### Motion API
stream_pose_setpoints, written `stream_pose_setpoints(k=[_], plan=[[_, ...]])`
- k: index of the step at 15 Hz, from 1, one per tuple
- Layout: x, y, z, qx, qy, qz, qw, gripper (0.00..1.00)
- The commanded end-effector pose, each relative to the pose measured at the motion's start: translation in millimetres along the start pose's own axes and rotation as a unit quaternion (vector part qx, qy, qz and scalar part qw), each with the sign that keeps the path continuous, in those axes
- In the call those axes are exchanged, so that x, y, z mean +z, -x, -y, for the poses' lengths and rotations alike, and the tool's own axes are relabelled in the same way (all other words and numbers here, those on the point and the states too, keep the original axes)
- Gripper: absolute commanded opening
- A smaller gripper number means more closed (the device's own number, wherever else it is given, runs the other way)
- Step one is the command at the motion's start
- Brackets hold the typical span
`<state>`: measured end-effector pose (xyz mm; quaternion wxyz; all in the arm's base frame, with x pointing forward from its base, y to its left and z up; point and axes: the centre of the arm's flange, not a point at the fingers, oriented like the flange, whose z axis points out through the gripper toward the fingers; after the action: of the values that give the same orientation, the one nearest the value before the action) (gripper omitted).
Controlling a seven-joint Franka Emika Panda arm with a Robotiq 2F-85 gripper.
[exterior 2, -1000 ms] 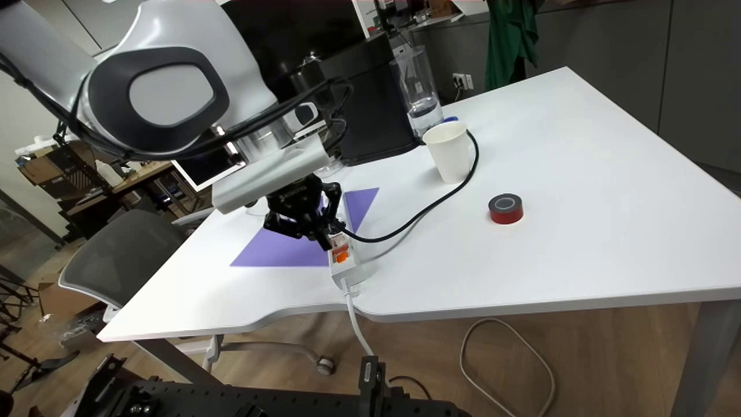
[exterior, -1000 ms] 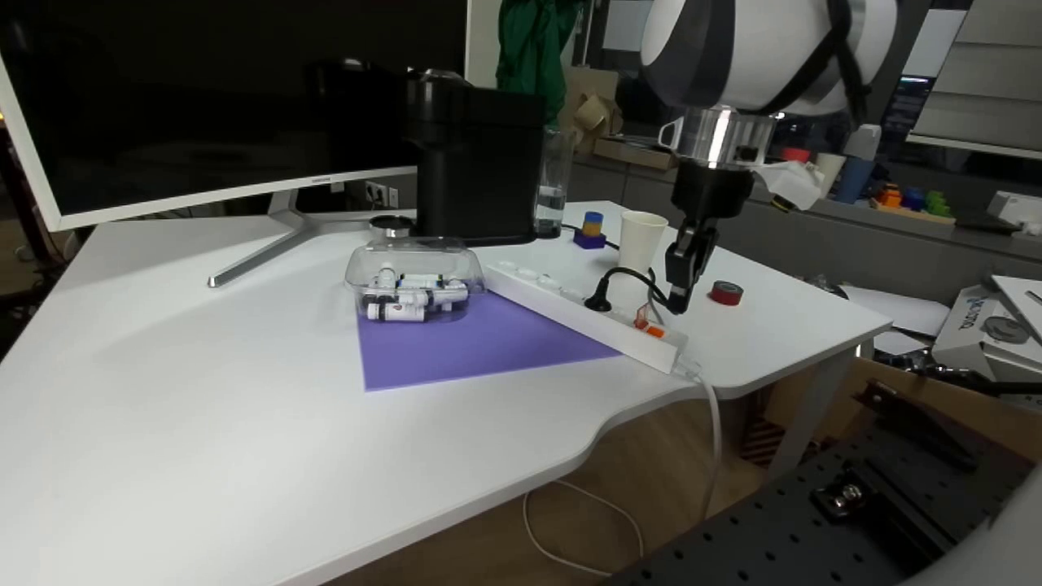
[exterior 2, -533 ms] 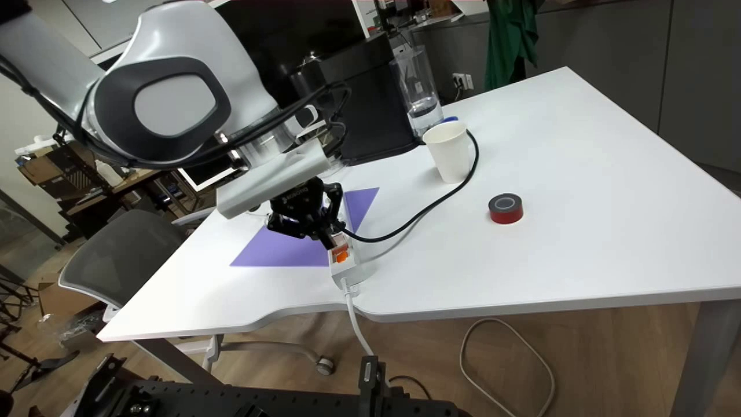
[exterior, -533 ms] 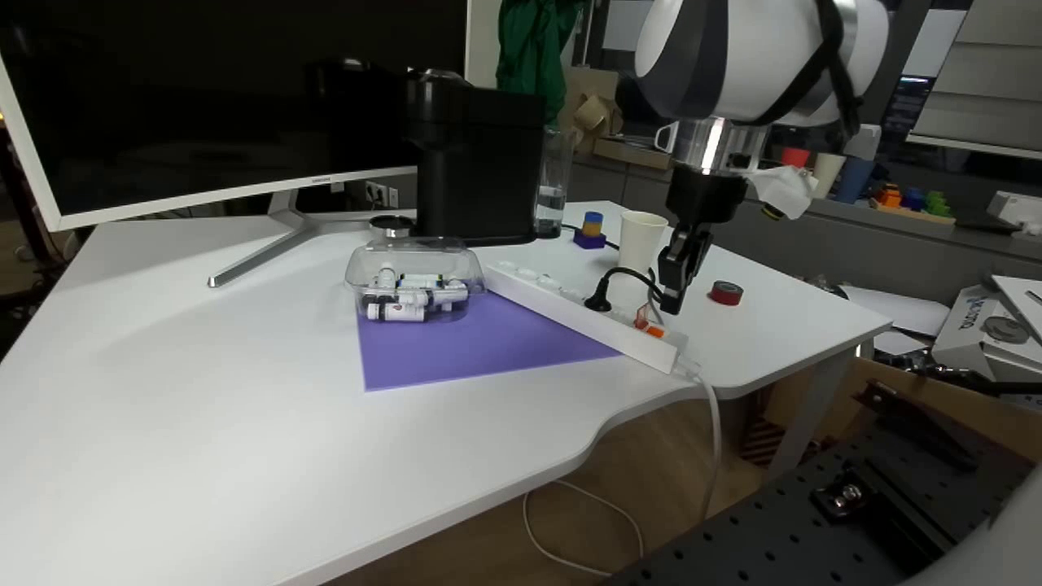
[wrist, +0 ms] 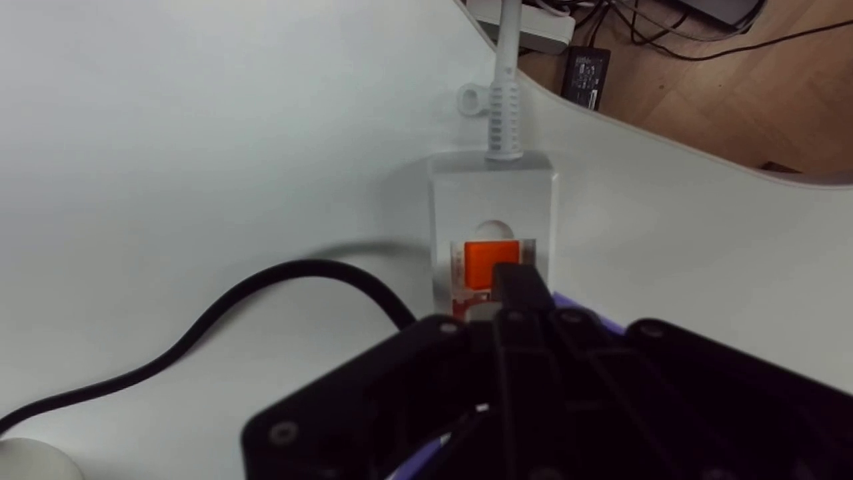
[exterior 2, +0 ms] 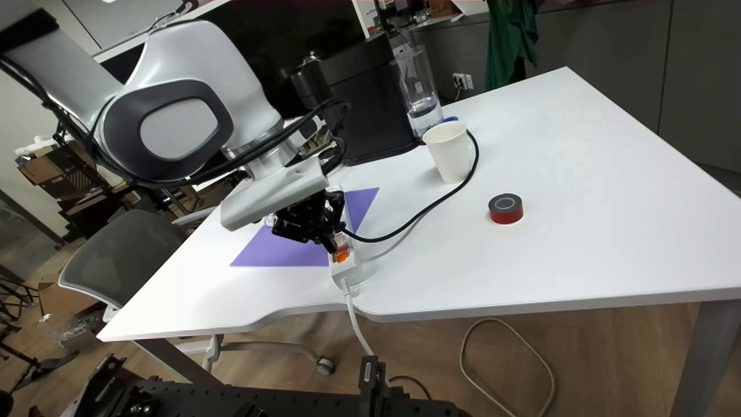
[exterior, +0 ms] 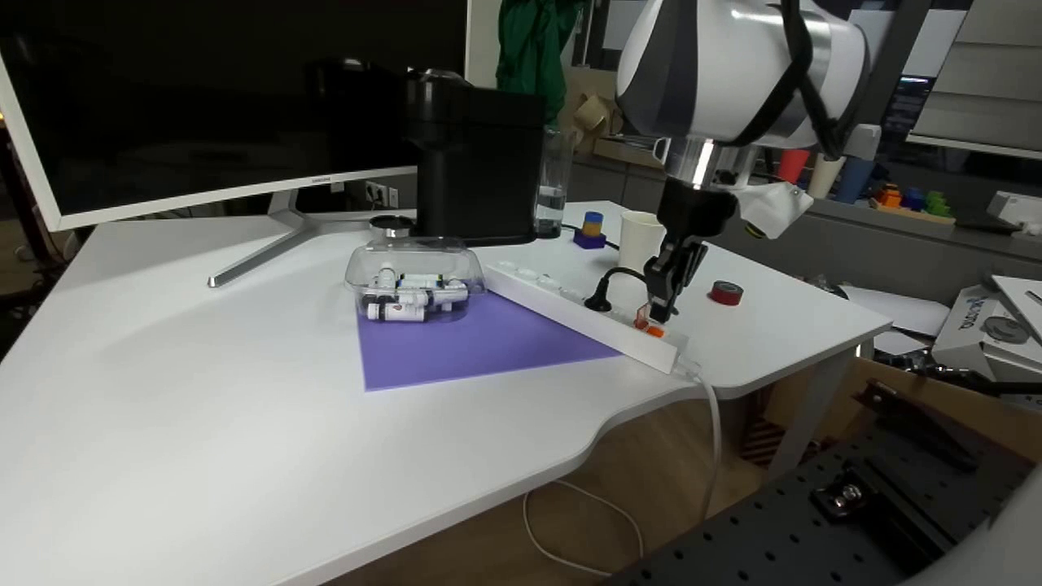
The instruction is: Turn on the extension cord switch
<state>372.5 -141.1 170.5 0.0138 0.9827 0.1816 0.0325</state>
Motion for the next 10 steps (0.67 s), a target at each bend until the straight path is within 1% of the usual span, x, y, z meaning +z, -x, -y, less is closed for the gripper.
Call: stream_pose_setpoints(k=[1, 5, 10], plan=[[7, 1, -10, 0.031, 0.004, 0.001, 0.9995, 0.00], [14, 5, -16, 0.041, 0.000, 0.007, 0.9991, 0.00], [19, -2, -13, 0.046, -0.009, -0.003, 0.9989, 0.00]])
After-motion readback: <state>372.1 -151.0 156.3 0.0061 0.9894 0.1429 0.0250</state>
